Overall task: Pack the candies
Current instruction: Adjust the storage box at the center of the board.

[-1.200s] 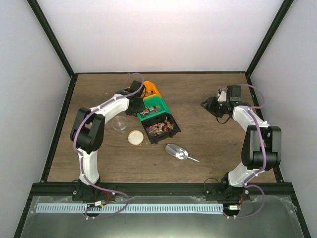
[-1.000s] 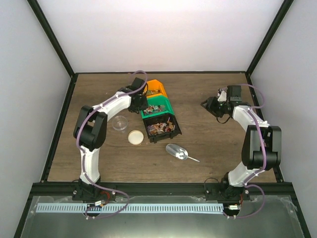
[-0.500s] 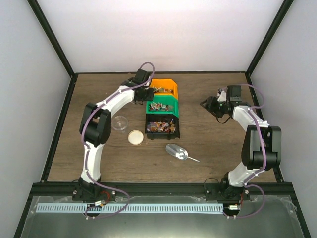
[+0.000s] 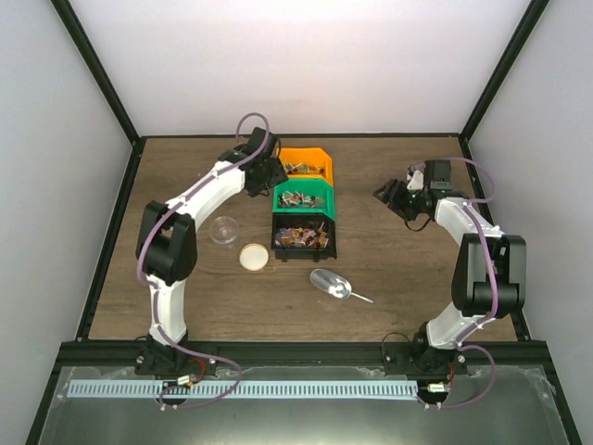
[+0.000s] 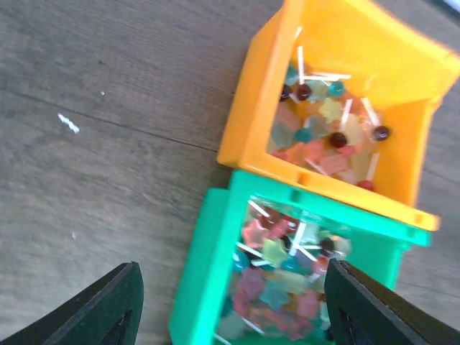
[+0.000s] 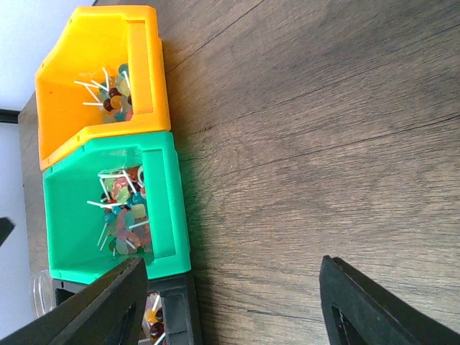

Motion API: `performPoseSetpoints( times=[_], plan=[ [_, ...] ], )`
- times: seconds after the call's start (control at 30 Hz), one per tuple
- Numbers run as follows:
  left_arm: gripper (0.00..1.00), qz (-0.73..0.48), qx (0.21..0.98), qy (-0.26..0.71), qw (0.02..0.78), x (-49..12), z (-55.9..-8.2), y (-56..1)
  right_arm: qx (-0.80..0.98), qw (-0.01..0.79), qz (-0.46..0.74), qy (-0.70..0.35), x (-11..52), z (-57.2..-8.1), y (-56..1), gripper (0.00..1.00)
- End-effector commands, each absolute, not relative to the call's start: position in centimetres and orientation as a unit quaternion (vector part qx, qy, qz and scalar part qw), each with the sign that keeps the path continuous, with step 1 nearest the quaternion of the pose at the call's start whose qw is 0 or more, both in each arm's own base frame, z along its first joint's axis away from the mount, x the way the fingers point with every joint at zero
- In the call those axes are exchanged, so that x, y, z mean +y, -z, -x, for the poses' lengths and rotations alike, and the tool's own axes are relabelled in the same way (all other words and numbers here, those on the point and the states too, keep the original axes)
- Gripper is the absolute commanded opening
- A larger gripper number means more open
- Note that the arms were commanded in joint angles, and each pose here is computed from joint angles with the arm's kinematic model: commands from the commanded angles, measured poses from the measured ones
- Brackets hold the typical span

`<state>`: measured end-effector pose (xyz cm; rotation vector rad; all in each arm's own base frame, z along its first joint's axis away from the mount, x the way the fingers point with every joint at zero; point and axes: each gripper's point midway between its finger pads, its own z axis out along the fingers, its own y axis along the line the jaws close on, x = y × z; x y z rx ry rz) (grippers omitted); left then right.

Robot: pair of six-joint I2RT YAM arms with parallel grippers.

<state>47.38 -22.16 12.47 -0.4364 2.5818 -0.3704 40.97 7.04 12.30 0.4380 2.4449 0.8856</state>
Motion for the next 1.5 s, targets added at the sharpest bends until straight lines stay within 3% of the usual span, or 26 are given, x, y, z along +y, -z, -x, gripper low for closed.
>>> performPoseSetpoints(
  times=[0.0,0.3,0.5,0.73,0.87,1.07,1.33,1.47],
  plan=[
    [0.71,0.272,0.913,0.201,0.231,-23.8,-45.2,-15.7,0.896,0.246,-0.172,-0.327,6.6,-41.2,-11.8,0.68],
    [0.7,0.377,0.867,0.3,0.131,-28.0,-41.5,-14.2,0.9,0.24,-0.187,-0.313,6.2,-40.6,-11.2,0.69],
    [0.69,0.405,0.854,0.288,0.151,-29.1,-41.2,-13.7,0.904,0.239,-0.196,-0.296,5.6,-40.4,-10.8,0.7],
    [0.69,0.405,0.87,0.26,0.11,-30.9,-40.6,-10.5,0.905,0.231,-0.196,-0.299,5.8,-40.1,-10.2,0.7],
    [0.6,0.415,0.872,0.244,0.091,-30.5,-39.8,-9.1,0.907,0.229,-0.193,-0.297,5.8,-40.1,-9.9,0.7],
    [0.58,0.414,0.874,0.234,0.097,-29.9,-39.5,-9.3,0.907,0.22,-0.194,-0.303,6.0,-40.0,-9.5,0.7],
    [0.69,0.406,0.863,0.254,0.16,-28.2,-39.5,-15.2,0.905,0.217,-0.192,-0.312,6.3,-39.8,-9.2,0.7],
    [0.7,0.41,0.87,0.232,0.147,-27.6,-38.7,-14.3,0.903,0.209,-0.194,-0.32,6.6,-39.9,-8.9,0.7]
  ],
)
